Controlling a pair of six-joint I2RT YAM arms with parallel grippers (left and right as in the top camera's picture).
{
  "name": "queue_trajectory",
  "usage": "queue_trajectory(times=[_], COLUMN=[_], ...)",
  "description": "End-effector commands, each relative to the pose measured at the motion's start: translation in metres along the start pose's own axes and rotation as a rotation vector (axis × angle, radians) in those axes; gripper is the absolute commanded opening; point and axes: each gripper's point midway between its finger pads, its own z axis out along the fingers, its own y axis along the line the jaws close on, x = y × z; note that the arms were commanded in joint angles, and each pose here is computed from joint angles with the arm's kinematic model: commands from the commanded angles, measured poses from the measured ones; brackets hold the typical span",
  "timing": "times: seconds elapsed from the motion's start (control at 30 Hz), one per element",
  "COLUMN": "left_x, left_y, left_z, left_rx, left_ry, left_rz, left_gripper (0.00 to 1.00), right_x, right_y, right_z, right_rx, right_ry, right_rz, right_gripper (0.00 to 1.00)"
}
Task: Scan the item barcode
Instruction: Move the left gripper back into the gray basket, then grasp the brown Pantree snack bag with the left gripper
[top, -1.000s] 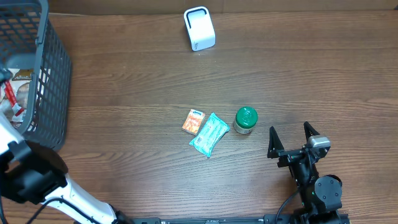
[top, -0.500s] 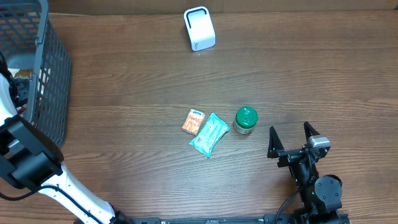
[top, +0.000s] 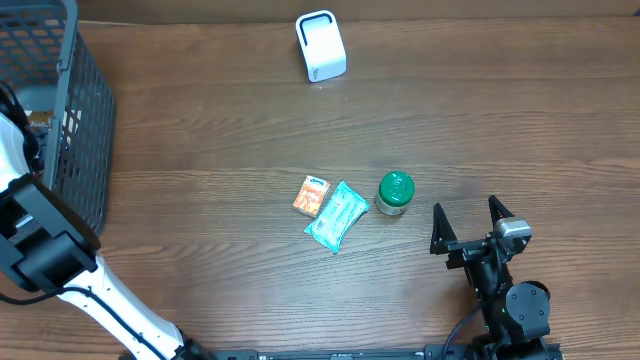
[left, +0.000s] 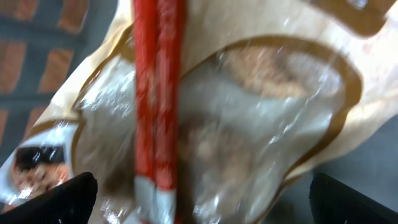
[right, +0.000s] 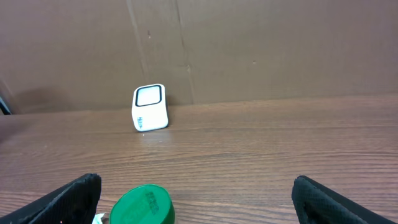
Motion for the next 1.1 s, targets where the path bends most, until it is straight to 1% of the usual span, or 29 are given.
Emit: queue_trajectory(times=[0.0,0.3,0.5,0.6,0.7,0.8,0.93,1.0,1.07], left_x=[-0.005,-0.024,-0.026,-0.023,-0.016,-0.004,0.014,0.019,0.021], left_y=[-0.006,-0.003,-0.005,-0.015,-0.016,-0.017,-0.025,-0.026,-0.027], left_z=[0.007,0.007,0.018,0.030,0.040,0.055,0.072,0.076,0.077], left_rx=[0.041,0.030,0.048,0.110,0.136,0.157,0.223,0.237,0.238], left_ry=[-0.020,-0.096,-0.104,-0.093,-0.070,-0.023,0.041,0.059,0.065], left_rz=[0.046,0.028,0.017,0.014,0.009,0.004,-0.003,0.006,0.014], left_gripper=[1.00,1.00,1.00,1.00,1.00,1.00,1.00,0.93,0.78], right_x=[0.002,0.002,0.002,0.002,0.002,0.002,0.002,0.002,0.002], right_y=[-0.002,-0.002,-0.002,-0.002,-0.002,-0.002,-0.002,-0.002,-0.002], right_z=[0.000,0.000,0.000,0.000,0.000,0.000,0.000,0.000,0.000], right_rx=[0.009,0.009,0.009,0.009,0.009,0.009,0.009,0.009,0.009], right_ry=[-0.004,-0.004,-0.004,-0.004,-0.004,-0.004,-0.004,-0.004,-0.004], right_rz=[-0.003,-0.003,-0.003,-0.003,-0.003,-0.003,-0.003,-0.003,-0.003], right_gripper=[1.00,1.00,1.00,1.00,1.00,1.00,1.00,1.00,1.00])
